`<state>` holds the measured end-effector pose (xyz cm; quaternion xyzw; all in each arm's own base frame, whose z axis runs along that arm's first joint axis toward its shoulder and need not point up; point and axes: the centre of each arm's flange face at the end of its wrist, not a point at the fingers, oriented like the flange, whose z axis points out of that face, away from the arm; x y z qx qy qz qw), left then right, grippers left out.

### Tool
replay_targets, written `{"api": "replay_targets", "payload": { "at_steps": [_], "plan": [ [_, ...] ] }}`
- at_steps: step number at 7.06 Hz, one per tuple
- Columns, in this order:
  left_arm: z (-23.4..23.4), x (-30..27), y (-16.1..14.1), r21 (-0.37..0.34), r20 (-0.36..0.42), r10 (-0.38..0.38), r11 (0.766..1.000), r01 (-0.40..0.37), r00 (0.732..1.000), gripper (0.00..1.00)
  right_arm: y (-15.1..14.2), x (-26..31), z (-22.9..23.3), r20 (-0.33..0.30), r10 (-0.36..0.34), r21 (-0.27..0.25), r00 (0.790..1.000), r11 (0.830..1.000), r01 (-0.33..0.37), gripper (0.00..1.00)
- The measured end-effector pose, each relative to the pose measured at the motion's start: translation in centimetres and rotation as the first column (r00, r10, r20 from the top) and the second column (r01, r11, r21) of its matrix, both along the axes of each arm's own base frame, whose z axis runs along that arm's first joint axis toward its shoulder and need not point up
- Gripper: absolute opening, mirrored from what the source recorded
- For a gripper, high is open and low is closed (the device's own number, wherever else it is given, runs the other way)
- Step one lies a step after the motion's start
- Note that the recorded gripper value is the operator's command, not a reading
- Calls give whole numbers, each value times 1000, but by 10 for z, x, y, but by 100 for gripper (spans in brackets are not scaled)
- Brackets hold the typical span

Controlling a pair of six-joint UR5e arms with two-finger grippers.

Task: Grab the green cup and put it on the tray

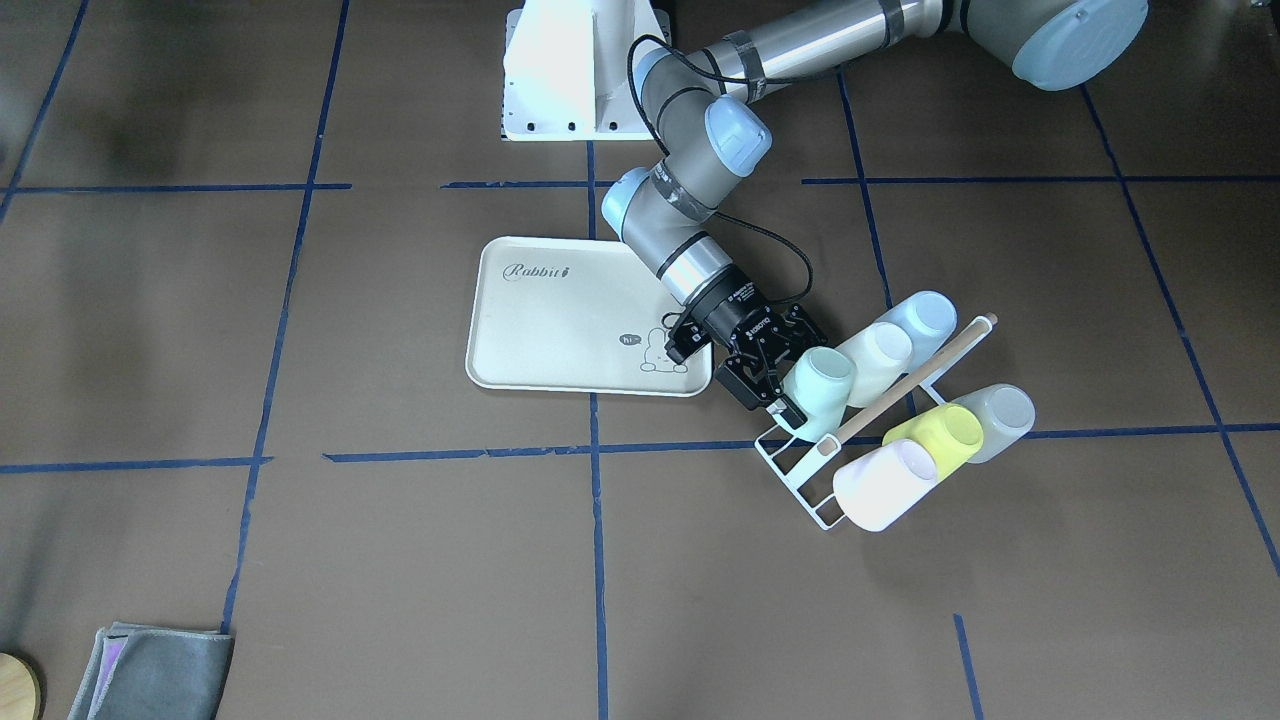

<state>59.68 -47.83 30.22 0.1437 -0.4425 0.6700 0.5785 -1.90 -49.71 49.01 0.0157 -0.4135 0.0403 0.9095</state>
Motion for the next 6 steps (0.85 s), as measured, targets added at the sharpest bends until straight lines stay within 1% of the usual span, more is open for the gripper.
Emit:
{"api": "replay_targets", "payload": {
  "at_steps": [3, 4, 6],
  "plan": [
    [-21, -27, 5, 26, -58, -4, 1000, 5, 998, 62, -2, 0, -3, 0, 1, 6, 1000, 1000, -1, 100],
    [-25, -44, 12, 34, -78, -3, 999, 5, 997, 63, -3, 0, -4, 0, 1, 7, 1000, 1000, -1, 100],
    [-51, -82, 27, 57, -132, 0, 998, 8, 991, 63, -4, 0, -5, 0, 1, 8, 1000, 1000, -1, 100]
  ]
}}
